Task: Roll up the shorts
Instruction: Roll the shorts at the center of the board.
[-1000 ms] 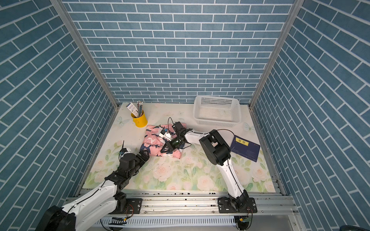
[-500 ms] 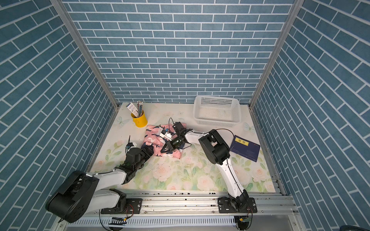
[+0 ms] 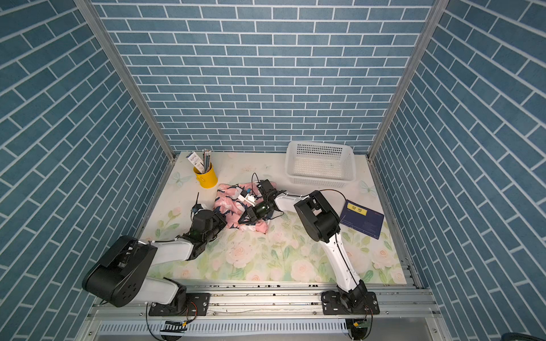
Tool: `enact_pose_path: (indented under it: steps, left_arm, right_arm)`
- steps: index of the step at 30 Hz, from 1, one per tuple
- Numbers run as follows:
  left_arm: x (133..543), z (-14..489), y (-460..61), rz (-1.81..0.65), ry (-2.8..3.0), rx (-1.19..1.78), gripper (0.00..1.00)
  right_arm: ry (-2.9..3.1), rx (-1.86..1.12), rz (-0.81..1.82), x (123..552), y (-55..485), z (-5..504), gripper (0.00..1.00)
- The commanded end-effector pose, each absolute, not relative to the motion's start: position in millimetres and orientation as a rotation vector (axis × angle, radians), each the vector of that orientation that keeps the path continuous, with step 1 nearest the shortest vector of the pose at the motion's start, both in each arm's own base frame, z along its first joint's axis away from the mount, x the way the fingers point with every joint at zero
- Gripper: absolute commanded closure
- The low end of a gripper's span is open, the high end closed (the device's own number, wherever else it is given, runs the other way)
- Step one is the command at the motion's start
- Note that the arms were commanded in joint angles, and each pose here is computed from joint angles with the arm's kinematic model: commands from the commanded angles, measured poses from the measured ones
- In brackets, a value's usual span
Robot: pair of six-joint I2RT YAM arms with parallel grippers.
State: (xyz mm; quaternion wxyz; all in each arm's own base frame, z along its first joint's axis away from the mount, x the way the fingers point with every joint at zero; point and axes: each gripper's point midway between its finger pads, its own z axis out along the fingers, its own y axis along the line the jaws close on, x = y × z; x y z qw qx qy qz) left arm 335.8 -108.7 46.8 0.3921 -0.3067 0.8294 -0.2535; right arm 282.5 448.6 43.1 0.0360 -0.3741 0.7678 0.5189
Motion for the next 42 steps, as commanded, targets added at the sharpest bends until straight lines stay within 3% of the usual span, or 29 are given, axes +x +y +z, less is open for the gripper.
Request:
enact_pose_path:
  steps: [1,8,14,18,25,37,40,42]
  left_arm:
    - [334,39,-107,-0.559,2.198,-0.775,1.0]
    - [333,37,-112,-0.509,2.305,-0.758,1.0]
    - [345,43,-122,-0.521,2.353,-0.753,1.0]
    - [347,41,-127,-0.536,2.378,-0.757,1.0]
    - [347,41,-132,-0.574,2.406,-0.765,1.0]
    - [345,45,-132,-0.641,2.412,-0.766,1.0]
    - [343,43,-134,-0.66,2.428,-0.759,1.0]
    - [343,43,-134,-0.66,2.434,-0.754,1.0]
  right_arm:
    - [2.384,-1.102,1.217,312,418,39,0.58]
    - [2.081,-1.128,0.684,328,371,100,0.39]
    - [1.705,-1.404,0.286,275,377,118,0.37]
    - [1.524,-1.471,0.256,246,393,121,0.32]
    - [1.493,-1.538,0.082,255,410,90,0.32]
    - [1.479,-1.533,-0.203,291,409,44,0.38]
    - [1.473,-1.573,-0.213,293,415,32,0.46]
    - [1.482,-1.607,-0.196,291,420,25,0.62]
